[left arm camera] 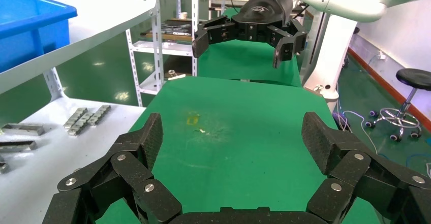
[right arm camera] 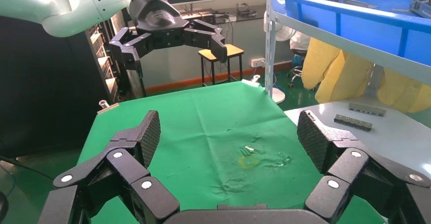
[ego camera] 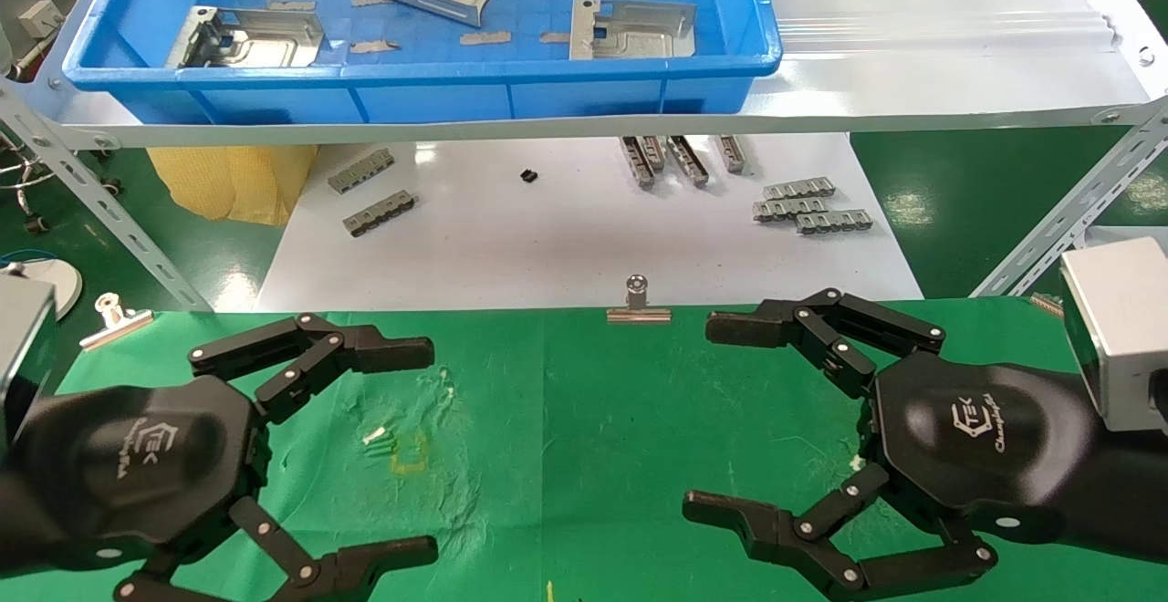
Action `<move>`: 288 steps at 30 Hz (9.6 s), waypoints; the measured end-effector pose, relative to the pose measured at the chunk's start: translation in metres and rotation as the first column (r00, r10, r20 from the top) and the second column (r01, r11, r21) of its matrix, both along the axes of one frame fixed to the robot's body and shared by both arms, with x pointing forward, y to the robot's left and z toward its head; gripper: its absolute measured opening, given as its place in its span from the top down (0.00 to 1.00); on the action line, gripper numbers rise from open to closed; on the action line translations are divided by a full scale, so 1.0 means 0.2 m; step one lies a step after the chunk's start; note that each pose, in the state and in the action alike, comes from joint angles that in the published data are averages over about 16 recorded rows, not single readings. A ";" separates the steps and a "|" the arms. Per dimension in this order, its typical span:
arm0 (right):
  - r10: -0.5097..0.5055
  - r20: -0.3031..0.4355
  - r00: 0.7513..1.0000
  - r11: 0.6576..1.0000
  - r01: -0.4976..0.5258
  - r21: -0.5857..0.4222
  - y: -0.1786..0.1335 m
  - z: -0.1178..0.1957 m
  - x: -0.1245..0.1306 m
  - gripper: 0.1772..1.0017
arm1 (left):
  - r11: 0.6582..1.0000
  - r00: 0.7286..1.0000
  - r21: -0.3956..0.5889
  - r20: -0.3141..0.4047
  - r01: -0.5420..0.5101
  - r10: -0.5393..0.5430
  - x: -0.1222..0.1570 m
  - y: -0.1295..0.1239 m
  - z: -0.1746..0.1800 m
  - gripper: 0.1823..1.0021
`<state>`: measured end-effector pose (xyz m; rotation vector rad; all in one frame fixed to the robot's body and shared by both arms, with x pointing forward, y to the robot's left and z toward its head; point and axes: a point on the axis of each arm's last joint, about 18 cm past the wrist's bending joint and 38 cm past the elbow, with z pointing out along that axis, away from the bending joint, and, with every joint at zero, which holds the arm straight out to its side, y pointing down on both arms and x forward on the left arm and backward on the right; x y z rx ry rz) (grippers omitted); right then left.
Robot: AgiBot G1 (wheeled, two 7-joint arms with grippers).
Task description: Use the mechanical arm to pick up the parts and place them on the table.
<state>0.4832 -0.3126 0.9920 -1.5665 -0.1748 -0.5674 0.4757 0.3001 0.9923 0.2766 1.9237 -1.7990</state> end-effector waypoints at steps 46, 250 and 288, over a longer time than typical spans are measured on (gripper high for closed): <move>0.000 0.000 1.000 1.000 0.000 0.000 0.00 0.00 0.00 0.06 | 1.000 1.000 0.000 0.000 0.000 0.000 0.00 0.00 0.00 0.00; 0.000 0.000 1.000 1.000 0.000 0.000 0.00 0.00 0.00 0.00 | 0.855 0.881 0.358 0.425 -0.376 0.209 0.87 0.21 -0.18 0.67; -0.001 0.000 1.000 1.000 0.001 0.000 0.00 0.00 0.00 0.00 | 0.957 0.943 0.093 0.217 -0.276 0.251 0.66 0.21 -0.12 0.01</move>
